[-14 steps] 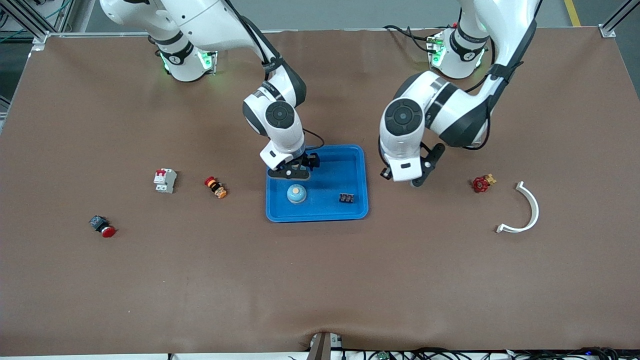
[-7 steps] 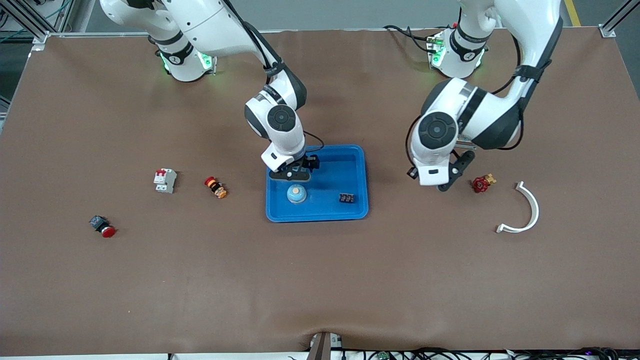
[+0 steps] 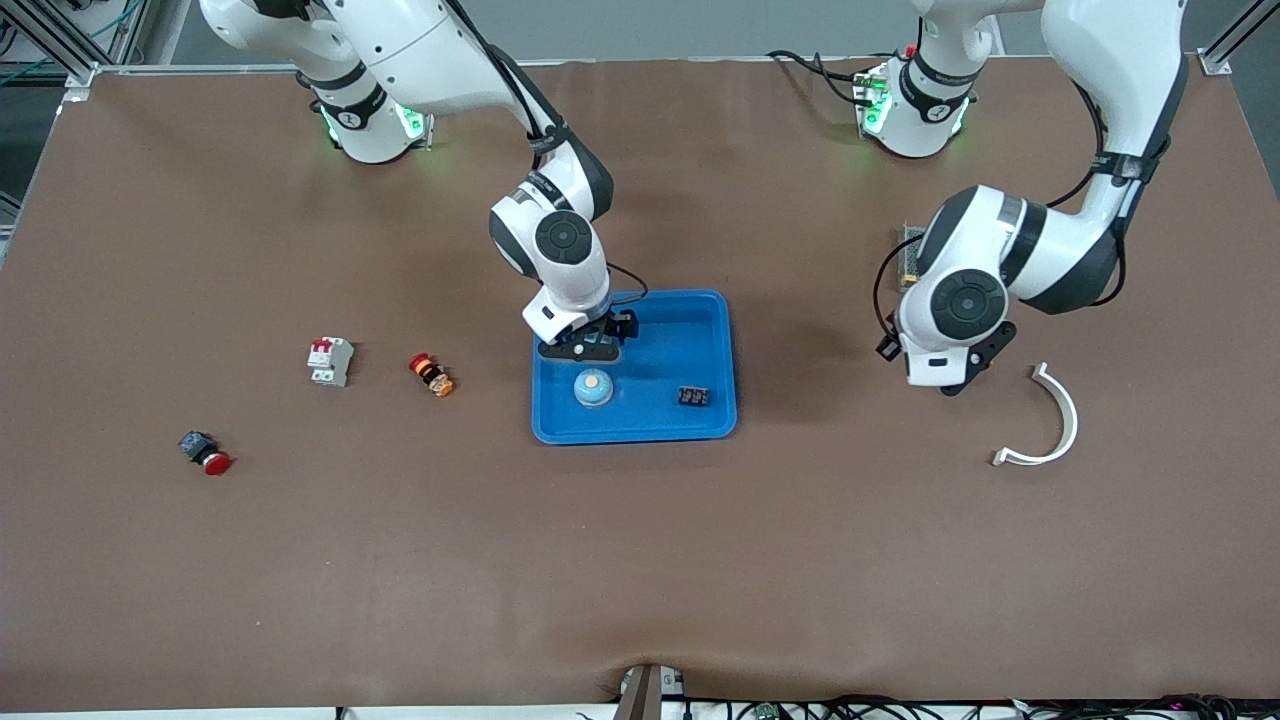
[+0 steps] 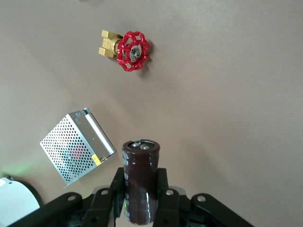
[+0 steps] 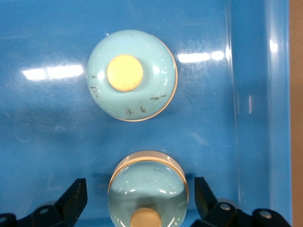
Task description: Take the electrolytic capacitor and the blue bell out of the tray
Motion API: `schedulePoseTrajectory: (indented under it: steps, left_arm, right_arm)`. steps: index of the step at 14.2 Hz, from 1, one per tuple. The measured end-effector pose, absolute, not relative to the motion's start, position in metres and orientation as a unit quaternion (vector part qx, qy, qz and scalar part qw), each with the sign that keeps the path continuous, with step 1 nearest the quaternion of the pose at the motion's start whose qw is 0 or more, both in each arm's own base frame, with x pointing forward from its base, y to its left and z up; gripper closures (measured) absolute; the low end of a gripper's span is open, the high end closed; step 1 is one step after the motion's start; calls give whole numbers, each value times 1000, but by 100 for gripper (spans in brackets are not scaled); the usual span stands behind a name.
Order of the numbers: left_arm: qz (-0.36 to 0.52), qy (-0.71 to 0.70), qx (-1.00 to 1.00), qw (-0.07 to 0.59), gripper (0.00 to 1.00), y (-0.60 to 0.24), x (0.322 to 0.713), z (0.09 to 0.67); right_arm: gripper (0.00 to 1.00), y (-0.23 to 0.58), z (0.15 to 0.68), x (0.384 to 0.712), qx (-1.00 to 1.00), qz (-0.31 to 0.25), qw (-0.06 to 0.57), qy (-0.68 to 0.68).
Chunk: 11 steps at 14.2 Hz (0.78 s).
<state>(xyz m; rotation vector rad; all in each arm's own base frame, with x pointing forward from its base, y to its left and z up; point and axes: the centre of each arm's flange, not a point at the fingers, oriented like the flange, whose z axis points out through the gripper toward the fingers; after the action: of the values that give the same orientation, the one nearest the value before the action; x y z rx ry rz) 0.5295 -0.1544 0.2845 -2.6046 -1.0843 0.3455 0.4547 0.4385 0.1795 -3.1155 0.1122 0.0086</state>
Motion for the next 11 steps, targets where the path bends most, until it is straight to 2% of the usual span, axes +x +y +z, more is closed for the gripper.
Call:
schedulePoseTrajectory:
  steps: [3,5,8,10,11]
  left_arm:
    - [123,-381,-908,127,70,-138,525,267]
    - [114,-382,-910,111,70,-134,517,249]
    - [105,-387,-911,93,70,-127,504,228]
    - [101,-393,-910,82,70,-119,498,217]
    - [98,-397,-909,77,70,-115,495,213]
  right_arm:
    - [6,438,180,455,-999,3,12,36]
    - [19,438,180,455,-999,2,12,36]
    - [26,438,180,455,-999,2,12,37]
    - [34,438,181,456,-999,1,13,37]
    - [34,438,181,456,-999,1,13,37]
